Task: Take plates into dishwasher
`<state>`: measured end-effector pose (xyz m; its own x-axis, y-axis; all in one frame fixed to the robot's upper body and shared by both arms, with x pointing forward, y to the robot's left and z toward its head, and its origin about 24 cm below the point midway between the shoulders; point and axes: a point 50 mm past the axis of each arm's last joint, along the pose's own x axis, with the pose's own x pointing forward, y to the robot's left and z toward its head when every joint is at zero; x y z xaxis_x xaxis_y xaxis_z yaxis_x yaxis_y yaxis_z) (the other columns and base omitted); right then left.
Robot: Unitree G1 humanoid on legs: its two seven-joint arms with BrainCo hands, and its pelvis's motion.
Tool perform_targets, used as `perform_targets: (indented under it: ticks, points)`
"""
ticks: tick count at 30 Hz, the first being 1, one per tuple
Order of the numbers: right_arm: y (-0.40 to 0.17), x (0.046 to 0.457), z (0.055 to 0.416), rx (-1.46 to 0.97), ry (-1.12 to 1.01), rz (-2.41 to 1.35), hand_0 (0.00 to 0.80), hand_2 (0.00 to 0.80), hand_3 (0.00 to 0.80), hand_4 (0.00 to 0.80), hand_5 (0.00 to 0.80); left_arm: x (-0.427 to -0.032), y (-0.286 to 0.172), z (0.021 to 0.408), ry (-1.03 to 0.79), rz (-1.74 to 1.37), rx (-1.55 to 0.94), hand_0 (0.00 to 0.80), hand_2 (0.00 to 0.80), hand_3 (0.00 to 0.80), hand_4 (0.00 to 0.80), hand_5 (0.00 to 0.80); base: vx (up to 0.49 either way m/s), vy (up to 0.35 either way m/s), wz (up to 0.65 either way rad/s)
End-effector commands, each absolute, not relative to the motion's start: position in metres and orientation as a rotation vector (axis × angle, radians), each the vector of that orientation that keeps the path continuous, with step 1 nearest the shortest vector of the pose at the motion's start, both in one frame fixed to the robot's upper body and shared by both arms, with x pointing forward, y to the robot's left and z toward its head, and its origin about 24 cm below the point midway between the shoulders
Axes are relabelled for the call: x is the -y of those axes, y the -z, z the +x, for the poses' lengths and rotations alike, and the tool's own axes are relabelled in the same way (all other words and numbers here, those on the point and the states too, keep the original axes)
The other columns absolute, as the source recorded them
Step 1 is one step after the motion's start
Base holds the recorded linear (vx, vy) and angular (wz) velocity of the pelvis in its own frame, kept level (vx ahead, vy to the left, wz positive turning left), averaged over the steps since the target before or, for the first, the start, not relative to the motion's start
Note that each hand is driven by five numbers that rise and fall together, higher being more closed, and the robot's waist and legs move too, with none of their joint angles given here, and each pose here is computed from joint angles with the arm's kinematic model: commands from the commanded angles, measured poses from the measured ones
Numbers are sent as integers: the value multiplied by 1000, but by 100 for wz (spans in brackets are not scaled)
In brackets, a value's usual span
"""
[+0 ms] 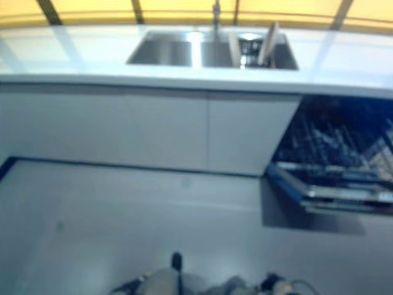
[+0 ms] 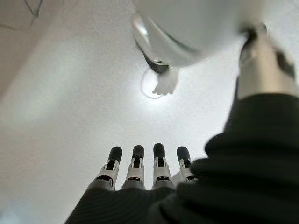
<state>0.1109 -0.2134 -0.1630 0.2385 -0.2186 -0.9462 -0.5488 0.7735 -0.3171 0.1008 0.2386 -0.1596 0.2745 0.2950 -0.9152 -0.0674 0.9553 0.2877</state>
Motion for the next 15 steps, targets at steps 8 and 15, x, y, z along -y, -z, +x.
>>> perform_targets:
  ticks: [8, 15]
  points:
    - [165, 210, 106, -1361, -238, -680, 0, 0, 0, 0, 0, -221, 163, 105, -163, 273, -1299, 0, 0, 0, 0, 0, 240, 176, -8]
    - [162, 222, 106, -1334, -75, -689, 0, 0, 0, 0, 0, -234, 158, 112, -127, 384, -1300, 0, 0, 0, 0, 0, 276, 138, 19]
